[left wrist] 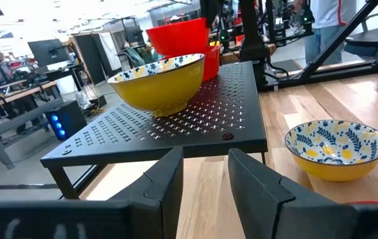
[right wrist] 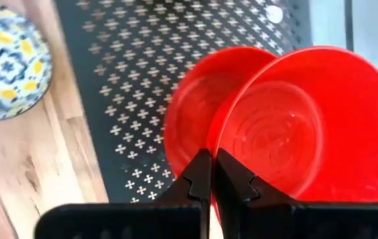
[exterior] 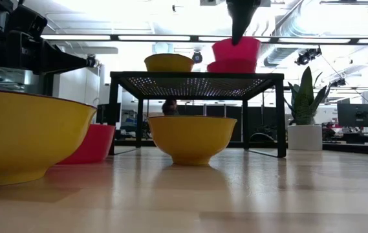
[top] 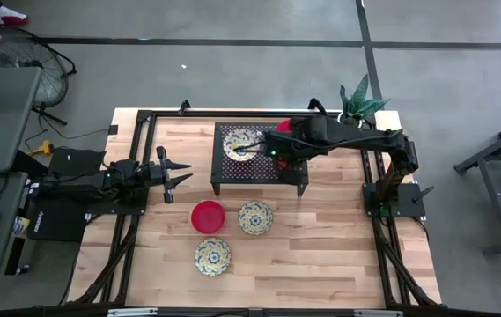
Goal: Pick & Place Mini bowls
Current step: Stack the right red bowl on the red bowl on the shelf
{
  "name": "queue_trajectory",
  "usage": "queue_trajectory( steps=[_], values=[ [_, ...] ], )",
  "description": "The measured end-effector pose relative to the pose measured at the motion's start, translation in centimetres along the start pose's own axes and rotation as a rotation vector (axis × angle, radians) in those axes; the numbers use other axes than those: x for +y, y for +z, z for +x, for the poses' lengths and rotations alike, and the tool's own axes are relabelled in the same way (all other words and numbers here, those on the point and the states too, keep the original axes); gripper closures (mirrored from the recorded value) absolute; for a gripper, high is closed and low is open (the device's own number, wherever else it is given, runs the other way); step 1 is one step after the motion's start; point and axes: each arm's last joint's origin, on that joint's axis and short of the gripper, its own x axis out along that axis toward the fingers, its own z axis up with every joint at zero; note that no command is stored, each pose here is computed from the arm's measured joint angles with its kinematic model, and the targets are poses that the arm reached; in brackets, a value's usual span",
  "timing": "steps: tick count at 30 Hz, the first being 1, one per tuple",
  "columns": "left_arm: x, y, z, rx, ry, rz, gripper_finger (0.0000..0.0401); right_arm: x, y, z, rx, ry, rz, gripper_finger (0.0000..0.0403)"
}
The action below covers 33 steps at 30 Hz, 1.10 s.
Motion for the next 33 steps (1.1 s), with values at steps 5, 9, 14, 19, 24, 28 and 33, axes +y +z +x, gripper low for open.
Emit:
queue_trajectory(
  steps=[5, 9, 14, 19, 24, 28, 33],
  values=[
    [0.00, 0.00, 0.00, 0.000, 0.000, 0.000, 0.0284, 0.20, 0.07, 0.03, -0.005, 0.051, -0.104, 0.0403],
    [0.00, 0.00, 0.00, 0.000, 0.000, 0.000, 0.0284, 0.39, 0.06, 0.60, 0.008, 0.049, -0.174, 0.0403],
    [0.00, -0.01, 0.00, 0.001, 0.000, 0.000, 0.0284, 0.52, 0.16, 0.93, 0.003, 0.051, -0.191, 0.0403],
    [0.00, 0.00, 0.00, 0.000, 0.000, 0.000, 0.0284, 0.54, 0.21, 0.93, -0.002, 0.057, -0.180, 0.0403],
    [0.00, 0.00, 0.00, 0.000, 0.000, 0.000, 0.0284, 0.61, 0.21, 0.93, -0.002, 0.082, -0.154, 0.0403],
    [0.00, 0.00, 0.00, 0.000, 0.000, 0.000, 0.0284, 0.62, 0.21, 0.92, -0.001, 0.083, -0.146, 0.0403],
    [0.00, -0.01, 0.00, 0.001, 0.000, 0.000, 0.0284, 0.63, 0.22, 0.93, -0.002, 0.095, -0.132, 0.0403]
  ],
)
